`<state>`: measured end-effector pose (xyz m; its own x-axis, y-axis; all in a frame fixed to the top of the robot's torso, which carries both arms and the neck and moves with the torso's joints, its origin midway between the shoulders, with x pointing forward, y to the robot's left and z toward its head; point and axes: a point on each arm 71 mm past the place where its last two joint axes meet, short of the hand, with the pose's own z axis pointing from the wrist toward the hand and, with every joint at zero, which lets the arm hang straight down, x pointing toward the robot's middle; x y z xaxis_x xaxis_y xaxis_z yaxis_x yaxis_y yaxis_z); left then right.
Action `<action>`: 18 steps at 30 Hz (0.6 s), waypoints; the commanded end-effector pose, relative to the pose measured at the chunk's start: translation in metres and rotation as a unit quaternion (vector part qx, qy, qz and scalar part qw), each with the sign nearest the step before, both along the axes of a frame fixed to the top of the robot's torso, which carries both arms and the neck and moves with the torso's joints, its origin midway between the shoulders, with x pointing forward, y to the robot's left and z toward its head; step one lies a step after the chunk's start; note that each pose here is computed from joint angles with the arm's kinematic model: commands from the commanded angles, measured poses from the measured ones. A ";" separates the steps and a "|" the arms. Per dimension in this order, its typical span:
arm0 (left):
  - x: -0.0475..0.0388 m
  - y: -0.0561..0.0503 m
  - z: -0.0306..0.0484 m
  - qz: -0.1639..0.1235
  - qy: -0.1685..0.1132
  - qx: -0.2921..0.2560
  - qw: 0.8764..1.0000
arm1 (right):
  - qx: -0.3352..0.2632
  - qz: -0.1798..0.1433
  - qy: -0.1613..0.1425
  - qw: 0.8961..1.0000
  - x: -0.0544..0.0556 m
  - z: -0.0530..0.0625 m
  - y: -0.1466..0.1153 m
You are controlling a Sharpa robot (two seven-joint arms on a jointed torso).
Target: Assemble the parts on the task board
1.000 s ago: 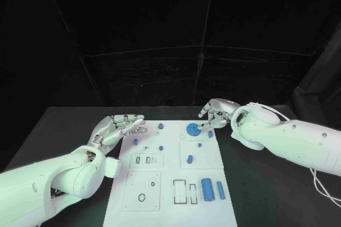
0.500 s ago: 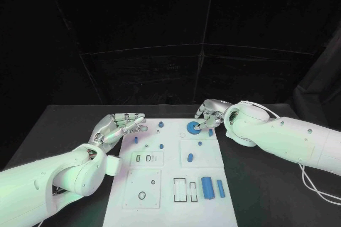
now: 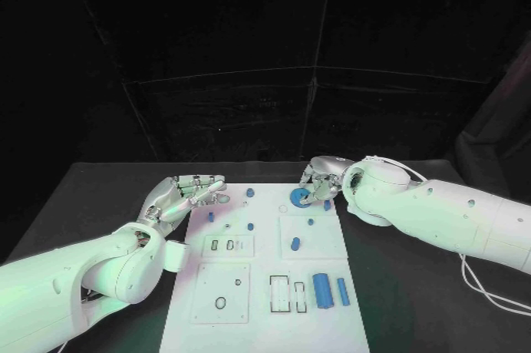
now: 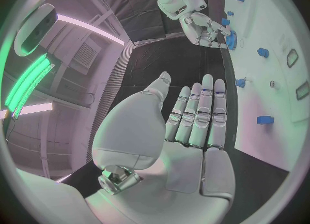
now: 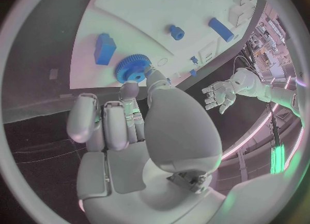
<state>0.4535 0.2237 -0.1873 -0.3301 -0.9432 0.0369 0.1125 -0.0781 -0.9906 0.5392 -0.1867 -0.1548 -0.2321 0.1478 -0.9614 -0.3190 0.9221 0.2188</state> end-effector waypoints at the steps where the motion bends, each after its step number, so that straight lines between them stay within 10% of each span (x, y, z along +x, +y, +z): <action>1: -0.0001 -0.002 0.0011 -0.009 -0.002 -0.002 1.000 | -0.025 0.010 0.006 1.000 0.000 -0.002 0.002; 18: 0.0005 -0.002 0.0006 -0.009 -0.002 -0.002 1.000 | -0.051 0.017 -0.016 0.998 0.001 -0.002 0.010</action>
